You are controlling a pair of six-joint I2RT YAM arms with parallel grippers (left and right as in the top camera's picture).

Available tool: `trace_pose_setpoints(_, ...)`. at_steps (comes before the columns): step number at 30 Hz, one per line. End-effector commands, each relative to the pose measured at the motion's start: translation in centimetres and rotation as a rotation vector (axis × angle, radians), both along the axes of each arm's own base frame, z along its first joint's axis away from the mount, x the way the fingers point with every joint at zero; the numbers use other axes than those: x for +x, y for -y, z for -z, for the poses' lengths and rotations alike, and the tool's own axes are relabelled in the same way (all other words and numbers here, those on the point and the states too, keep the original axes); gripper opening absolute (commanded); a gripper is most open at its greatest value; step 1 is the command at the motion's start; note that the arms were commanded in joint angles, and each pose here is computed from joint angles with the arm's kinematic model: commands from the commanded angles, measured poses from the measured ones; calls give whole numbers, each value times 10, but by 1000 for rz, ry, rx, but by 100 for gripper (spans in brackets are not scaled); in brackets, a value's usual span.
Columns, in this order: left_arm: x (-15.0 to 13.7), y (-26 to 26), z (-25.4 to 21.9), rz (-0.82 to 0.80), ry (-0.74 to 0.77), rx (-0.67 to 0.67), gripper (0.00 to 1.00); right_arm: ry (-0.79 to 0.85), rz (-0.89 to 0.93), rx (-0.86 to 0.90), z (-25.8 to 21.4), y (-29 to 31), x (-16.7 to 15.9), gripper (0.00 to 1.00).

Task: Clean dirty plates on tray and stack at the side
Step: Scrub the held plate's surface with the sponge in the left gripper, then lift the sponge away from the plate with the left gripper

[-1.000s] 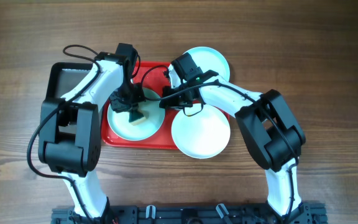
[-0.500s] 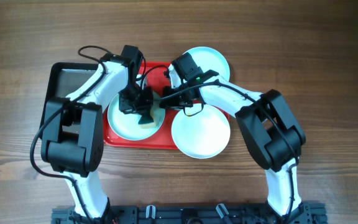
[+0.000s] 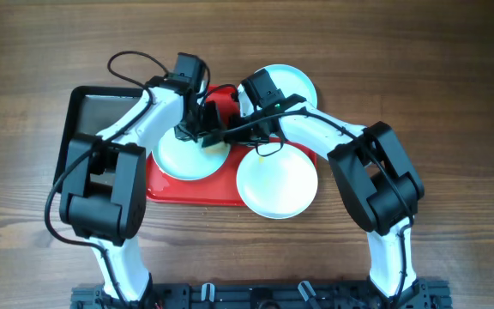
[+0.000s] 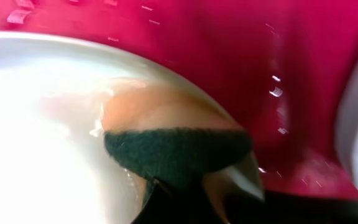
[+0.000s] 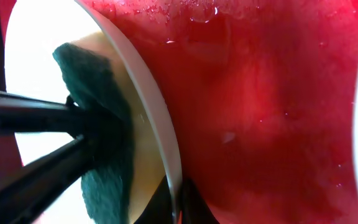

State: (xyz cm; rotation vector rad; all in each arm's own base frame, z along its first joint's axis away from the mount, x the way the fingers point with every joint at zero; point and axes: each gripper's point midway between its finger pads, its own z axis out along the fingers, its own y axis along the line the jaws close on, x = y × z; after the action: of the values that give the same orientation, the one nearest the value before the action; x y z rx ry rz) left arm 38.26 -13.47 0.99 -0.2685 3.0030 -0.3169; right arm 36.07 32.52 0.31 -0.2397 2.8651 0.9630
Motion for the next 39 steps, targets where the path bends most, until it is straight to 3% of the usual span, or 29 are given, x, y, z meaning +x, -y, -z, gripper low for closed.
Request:
trace_pose_setpoints(1,-2,-79,12,-185,7,400,4,-51,-19,-19,16,0,-13,4)
trace_pose_setpoints(4,-12,-102,8,-214,-20,510,4,-48,-19,-17,16,0,-13,4)
trace_pose_setpoints(9,-31,-117,9,-217,-121,497,4,-48,-19,-17,16,0,-13,4)
trace_pose_setpoints(11,-39,-100,14,-76,-176,396,4,-48,-19,-17,16,0,-13,4)
trace_pose_setpoints(16,-69,-25,8,279,-267,-52,4,-49,-18,-17,16,0,-12,4)
trace_pose_setpoints(19,-77,6,-5,381,-254,-260,4,-44,-16,-16,16,0,-11,4)
trace_pose_setpoints(22,-70,20,-10,406,-202,-342,4,-41,-14,-19,16,1,-11,4)
trace_pose_setpoints(26,-44,26,-9,373,-104,-347,4,-48,-16,-20,17,1,-12,4)
trace_pose_setpoints(28,-30,26,-8,342,-61,-331,4,-47,-16,-20,17,1,-12,4)
trace_pose_setpoints(30,-9,12,0,239,-13,-227,4,-47,-15,-20,17,1,-12,4)
trace_pose_setpoints(33,17,-36,12,33,42,55,4,-48,-15,-21,17,1,-12,4)
trace_pose_setpoints(37,11,-105,10,-157,36,416,4,-50,-15,-22,17,2,-12,4)
trace_pose_setpoints(39,-2,-126,6,-186,-8,519,4,-49,-15,-22,17,2,-12,4)
